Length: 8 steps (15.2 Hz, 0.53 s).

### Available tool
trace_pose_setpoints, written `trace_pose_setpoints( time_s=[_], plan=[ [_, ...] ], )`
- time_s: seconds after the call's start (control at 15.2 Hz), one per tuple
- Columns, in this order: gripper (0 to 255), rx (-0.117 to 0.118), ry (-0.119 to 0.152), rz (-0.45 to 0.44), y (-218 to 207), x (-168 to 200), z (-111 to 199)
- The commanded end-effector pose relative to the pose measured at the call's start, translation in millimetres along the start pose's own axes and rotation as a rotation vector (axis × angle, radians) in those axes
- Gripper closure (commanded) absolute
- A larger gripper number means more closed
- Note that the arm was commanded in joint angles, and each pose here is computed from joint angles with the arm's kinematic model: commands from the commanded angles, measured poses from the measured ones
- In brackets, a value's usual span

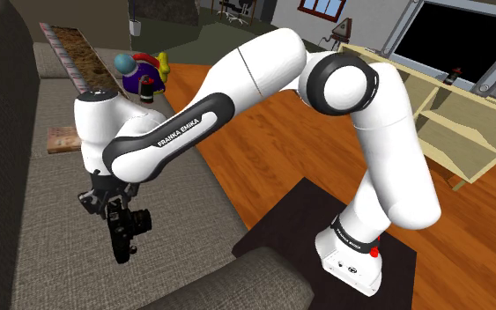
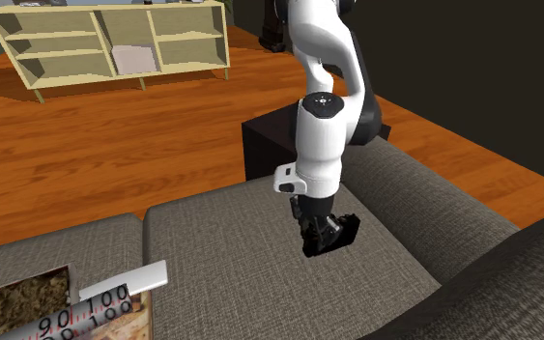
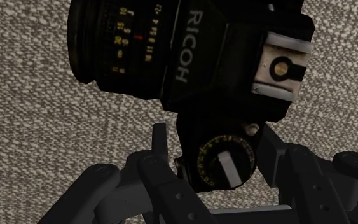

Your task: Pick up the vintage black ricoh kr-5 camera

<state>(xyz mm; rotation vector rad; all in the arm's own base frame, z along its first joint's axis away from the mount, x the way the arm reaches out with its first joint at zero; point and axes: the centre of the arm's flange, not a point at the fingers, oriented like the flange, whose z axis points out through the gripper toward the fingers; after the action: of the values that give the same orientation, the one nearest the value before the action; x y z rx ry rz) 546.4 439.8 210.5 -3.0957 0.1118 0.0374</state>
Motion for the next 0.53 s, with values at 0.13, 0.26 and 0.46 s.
trace_pose_setpoints(
  time_s=[0.13,0.26,0.46],
  plan=[
    [255,0.0,0.0,0.0,-2,-1,-22],
    [255,0.0,0.0,0.0,-2,-1,-32],
    [255,0.0,0.0,0.0,-3,-1,-48]
  ],
)
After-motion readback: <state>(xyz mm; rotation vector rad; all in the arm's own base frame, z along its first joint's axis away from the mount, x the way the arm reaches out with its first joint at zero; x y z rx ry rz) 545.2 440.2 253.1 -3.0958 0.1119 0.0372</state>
